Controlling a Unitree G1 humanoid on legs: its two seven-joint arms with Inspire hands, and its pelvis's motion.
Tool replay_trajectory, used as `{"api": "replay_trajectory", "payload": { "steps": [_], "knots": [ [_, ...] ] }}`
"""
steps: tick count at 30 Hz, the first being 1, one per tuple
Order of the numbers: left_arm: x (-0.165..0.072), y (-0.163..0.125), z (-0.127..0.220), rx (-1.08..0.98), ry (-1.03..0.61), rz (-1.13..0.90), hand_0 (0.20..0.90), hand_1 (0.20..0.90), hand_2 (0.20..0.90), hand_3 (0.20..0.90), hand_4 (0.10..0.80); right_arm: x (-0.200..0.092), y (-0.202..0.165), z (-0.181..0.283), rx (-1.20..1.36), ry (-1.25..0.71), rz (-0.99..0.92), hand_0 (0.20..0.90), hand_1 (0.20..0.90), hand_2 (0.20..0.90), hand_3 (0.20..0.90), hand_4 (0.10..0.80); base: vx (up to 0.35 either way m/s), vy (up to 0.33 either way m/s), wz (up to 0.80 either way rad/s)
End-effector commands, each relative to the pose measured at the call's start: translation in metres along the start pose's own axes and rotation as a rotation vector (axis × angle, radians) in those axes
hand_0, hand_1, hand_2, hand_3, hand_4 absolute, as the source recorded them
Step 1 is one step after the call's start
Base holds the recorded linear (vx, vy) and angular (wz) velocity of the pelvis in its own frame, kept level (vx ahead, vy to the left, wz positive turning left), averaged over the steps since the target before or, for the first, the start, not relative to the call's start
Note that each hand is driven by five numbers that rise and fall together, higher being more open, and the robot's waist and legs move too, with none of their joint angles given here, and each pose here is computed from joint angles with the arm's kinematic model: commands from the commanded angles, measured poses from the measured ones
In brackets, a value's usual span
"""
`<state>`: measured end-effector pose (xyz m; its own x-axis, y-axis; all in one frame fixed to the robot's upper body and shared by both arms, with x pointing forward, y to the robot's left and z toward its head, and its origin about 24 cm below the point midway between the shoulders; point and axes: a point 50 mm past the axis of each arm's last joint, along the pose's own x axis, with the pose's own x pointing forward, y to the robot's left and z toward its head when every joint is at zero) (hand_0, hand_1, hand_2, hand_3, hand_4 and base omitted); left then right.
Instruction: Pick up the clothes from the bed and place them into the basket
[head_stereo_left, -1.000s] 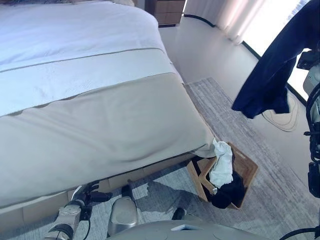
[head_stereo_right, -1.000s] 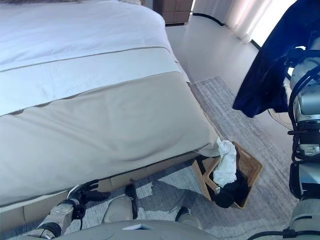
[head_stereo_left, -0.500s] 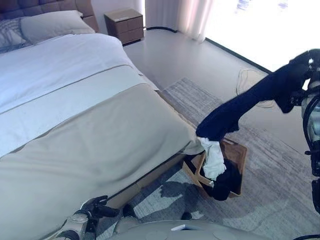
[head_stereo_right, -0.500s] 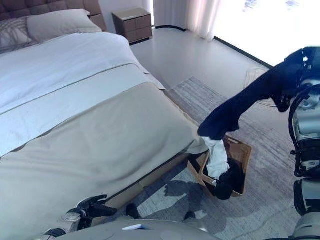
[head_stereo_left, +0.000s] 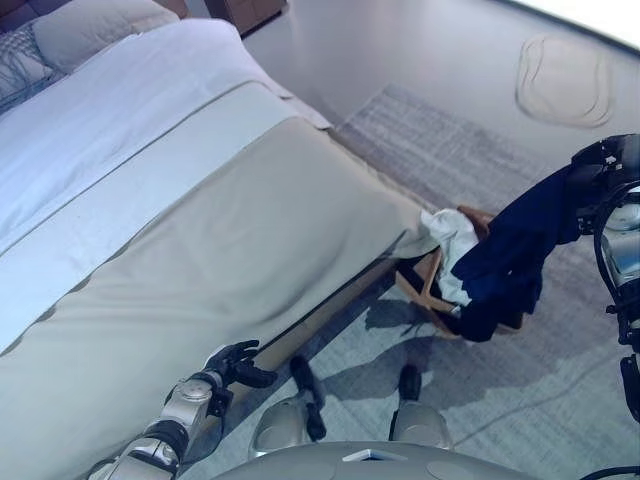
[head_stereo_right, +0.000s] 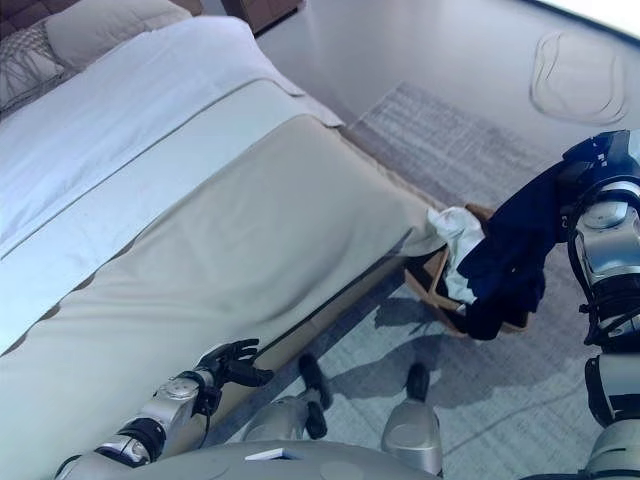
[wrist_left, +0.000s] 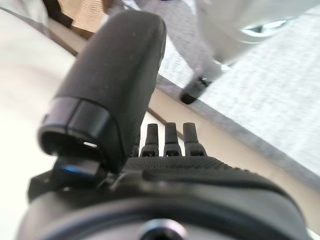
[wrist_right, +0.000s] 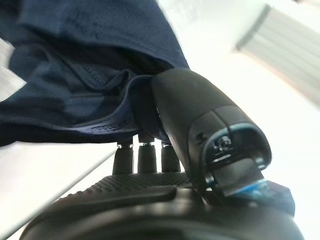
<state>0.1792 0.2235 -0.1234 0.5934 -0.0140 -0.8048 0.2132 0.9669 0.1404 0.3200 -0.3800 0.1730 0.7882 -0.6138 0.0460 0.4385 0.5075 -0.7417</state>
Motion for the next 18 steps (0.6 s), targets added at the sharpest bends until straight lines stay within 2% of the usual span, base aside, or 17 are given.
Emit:
{"api": "replay_trajectory", "payload": {
  "steps": [1, 7, 13, 18],
  "knots": [
    [0.001, 0.018, 0.031, 0.007, -0.118, 0.051, 0.900, 0.900, 0.900, 0.900, 0.800, 0.006, -0.055, 0.100, 0.018, -0.321, -0.192, 0.900, 0.900, 0.900, 0.900, 0.800, -0.106, -0.017, -0.31],
    [-0.001, 0.024, 0.039, -0.035, -0.163, 0.065, 0.900, 0.900, 0.900, 0.900, 0.800, 0.012, -0.049, 0.105, -0.048, -0.234, -0.190, 0.900, 0.900, 0.900, 0.900, 0.800, -0.085, -0.016, -0.39],
    [-0.003, 0.025, 0.043, -0.045, -0.189, 0.044, 0.900, 0.900, 0.900, 0.900, 0.800, 0.015, -0.046, 0.073, -0.093, -0.118, -0.202, 0.900, 0.900, 0.900, 0.900, 0.800, -0.001, -0.009, -0.02],
    [-0.004, 0.025, 0.031, -0.057, -0.163, 0.039, 0.900, 0.900, 0.900, 0.900, 0.800, 0.014, -0.035, 0.049, -0.017, -0.082, -0.160, 0.900, 0.900, 0.900, 0.900, 0.800, 0.017, 0.047, 0.01]
  ]
}}
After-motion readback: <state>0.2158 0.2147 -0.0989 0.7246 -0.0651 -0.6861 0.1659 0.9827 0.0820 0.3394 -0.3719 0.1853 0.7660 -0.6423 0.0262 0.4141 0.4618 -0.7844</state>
